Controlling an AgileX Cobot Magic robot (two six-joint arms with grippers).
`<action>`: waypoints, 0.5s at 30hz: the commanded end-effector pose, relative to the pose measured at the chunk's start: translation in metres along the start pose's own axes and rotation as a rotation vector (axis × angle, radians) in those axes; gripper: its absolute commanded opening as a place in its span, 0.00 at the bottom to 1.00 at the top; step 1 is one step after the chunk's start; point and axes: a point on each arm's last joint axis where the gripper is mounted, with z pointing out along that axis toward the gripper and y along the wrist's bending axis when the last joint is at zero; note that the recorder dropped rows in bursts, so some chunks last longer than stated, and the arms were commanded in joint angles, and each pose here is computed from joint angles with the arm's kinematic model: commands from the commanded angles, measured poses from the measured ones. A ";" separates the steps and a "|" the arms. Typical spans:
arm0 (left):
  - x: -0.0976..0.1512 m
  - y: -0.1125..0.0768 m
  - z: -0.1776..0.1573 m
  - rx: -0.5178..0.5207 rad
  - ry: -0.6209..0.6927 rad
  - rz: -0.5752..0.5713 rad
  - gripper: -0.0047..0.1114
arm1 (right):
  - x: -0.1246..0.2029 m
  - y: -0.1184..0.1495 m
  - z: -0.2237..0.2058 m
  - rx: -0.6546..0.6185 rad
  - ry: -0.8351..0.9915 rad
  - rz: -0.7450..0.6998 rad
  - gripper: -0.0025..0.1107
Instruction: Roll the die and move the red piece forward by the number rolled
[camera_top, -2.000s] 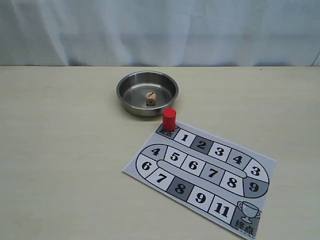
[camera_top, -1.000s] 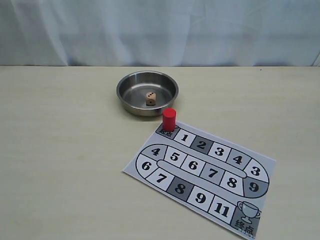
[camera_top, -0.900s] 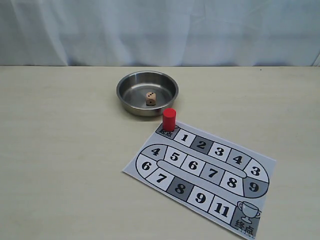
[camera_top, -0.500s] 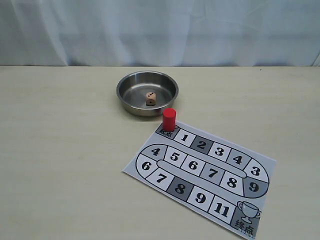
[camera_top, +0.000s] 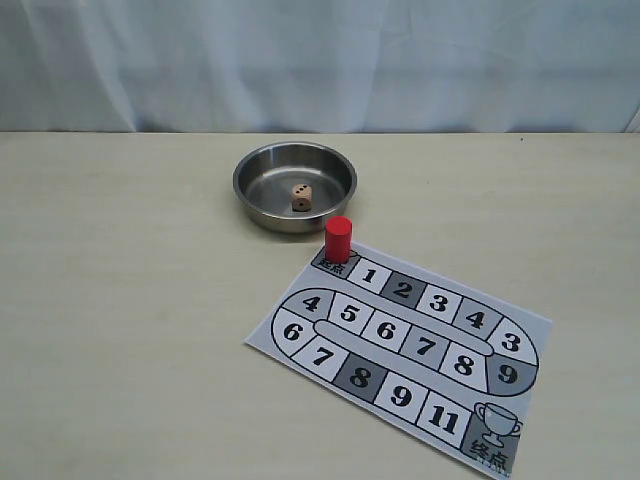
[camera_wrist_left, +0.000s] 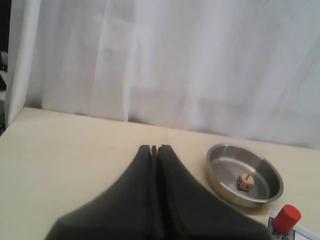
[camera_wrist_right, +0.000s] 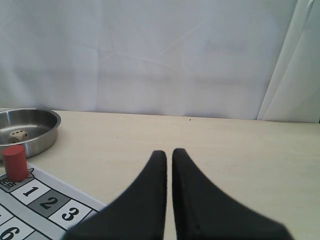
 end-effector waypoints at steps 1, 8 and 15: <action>0.006 0.004 0.035 -0.032 0.120 0.017 0.04 | 0.000 0.000 0.000 0.003 -0.008 -0.002 0.06; 0.015 0.009 0.094 -0.056 0.346 0.004 0.04 | 0.000 0.000 0.000 0.003 -0.008 -0.002 0.06; 0.018 0.009 0.148 -0.049 0.604 0.022 0.04 | 0.000 0.000 0.000 0.003 -0.008 -0.002 0.06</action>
